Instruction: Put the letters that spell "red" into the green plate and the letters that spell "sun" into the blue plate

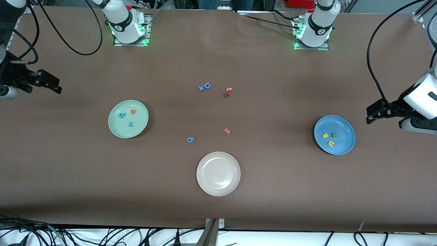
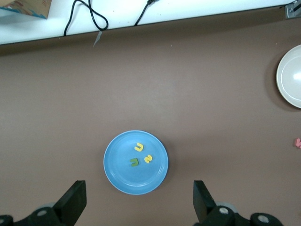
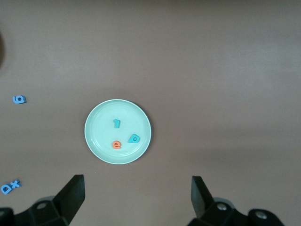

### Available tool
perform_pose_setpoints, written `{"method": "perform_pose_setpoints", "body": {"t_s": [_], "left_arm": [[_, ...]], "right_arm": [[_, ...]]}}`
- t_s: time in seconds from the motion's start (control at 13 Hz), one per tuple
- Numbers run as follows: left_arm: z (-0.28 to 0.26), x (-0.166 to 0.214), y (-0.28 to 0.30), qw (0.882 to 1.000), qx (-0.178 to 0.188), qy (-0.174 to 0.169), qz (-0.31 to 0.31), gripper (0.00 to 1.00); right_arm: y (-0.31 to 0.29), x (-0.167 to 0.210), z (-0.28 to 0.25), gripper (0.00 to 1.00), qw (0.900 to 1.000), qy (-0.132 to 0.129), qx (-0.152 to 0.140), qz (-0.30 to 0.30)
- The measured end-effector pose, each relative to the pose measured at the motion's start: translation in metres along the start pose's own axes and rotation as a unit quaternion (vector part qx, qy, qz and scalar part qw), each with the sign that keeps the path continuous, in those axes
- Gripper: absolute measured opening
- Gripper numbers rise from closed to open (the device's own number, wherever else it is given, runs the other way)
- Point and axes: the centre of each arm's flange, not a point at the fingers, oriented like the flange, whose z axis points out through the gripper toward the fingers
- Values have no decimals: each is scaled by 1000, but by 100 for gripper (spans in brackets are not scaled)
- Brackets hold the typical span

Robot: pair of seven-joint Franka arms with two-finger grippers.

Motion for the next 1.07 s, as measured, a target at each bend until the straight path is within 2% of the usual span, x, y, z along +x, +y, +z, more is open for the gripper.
{"method": "perform_pose_setpoints", "body": {"t_s": [1.07], "left_arm": [[-2, -5, 3, 1000, -10, -12, 1, 100]], "right_arm": [[0, 0, 0, 100, 1000, 0, 0, 0]]}}
